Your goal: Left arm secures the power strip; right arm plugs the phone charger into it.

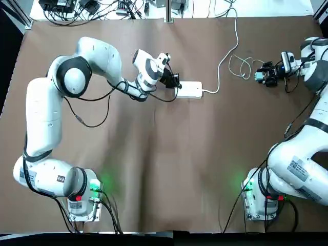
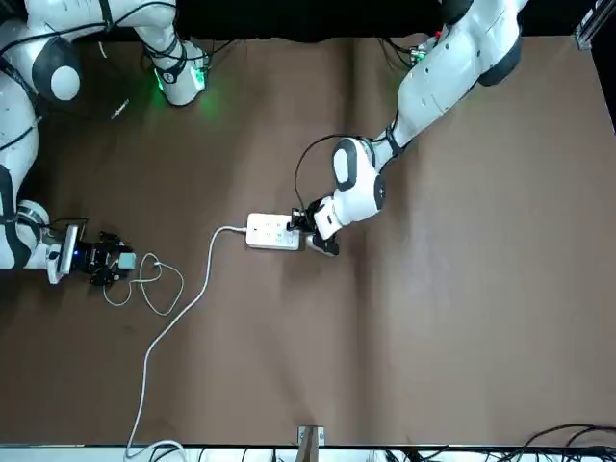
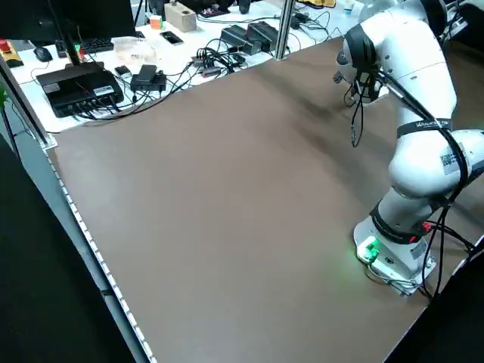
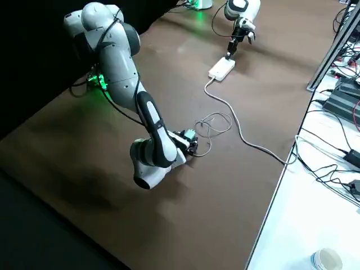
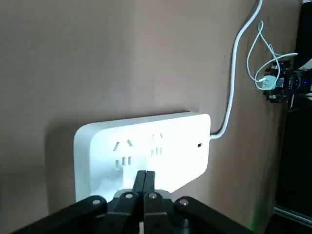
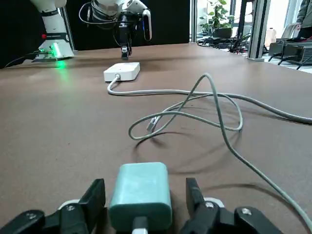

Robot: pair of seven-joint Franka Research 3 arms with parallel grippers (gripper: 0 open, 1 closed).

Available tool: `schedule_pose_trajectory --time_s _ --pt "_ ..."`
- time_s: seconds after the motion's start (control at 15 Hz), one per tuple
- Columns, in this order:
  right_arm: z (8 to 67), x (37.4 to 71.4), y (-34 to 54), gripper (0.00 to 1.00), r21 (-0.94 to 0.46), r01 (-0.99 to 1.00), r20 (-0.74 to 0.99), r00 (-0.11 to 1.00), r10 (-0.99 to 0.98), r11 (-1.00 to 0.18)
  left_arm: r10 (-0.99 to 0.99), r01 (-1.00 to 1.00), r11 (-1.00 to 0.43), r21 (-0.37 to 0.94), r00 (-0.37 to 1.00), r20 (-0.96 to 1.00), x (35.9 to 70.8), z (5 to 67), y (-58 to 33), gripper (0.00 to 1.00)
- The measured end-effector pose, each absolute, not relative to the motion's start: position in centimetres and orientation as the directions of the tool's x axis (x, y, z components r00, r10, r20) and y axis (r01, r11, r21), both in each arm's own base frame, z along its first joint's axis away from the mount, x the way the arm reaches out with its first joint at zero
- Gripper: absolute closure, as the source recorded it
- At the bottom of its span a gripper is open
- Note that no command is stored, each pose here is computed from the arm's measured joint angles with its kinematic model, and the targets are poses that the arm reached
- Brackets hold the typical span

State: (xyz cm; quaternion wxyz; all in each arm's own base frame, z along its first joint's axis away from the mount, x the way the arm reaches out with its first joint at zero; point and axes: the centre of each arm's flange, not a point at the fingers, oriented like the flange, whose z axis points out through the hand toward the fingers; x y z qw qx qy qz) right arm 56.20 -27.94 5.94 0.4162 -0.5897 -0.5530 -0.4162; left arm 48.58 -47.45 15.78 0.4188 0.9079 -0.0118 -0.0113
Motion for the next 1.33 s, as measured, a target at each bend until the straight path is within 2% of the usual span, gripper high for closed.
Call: schedule_pose_trajectory --time_s 0.13,0.53,0.6,0.73,0.8,1.33 --pt "5.9 56.2 -27.9 0.33 -0.031 0.999 0.951 0.042 0.305 -0.042 -0.029 -0.012 -0.646 0.763 1.0 -0.009 48.6 15.7 -47.8 0.99" --pt "5.8 56.2 -27.9 0.39 -0.02 0.999 0.953 0.031 0.303 -0.039 -0.034 -0.032 -0.645 0.763 0.999 0.014 49.2 15.5 -47.7 0.99" --pt "5.8 56.2 -27.8 0.46 -0.014 0.999 0.953 0.025 0.302 -0.038 -0.033 -0.035 -0.647 0.762 0.999 0.018 49.4 15.4 -47.5 0.99" --pt "5.8 56.2 -27.8 0.47 -0.008 0.999 0.953 0.019 0.301 -0.036 -0.037 -0.044 -0.652 0.757 0.999 0.026 49.7 15.2 -47.3 0.99" --pt "5.8 56.2 -27.8 0.52 0.0 0.999 0.954 0.01 0.301 -0.035 -0.038 -0.045 -0.654 0.756 0.999 0.027 49.7 15.1 -47.2 0.99" --pt "6.5 57.0 -28.1 0.52 0.004 0.999 0.945 0.011 0.327 -0.045 -0.038 -0.044 -0.654 0.756 0.999 0.025 49.7 14.9 -47.2 0.99"
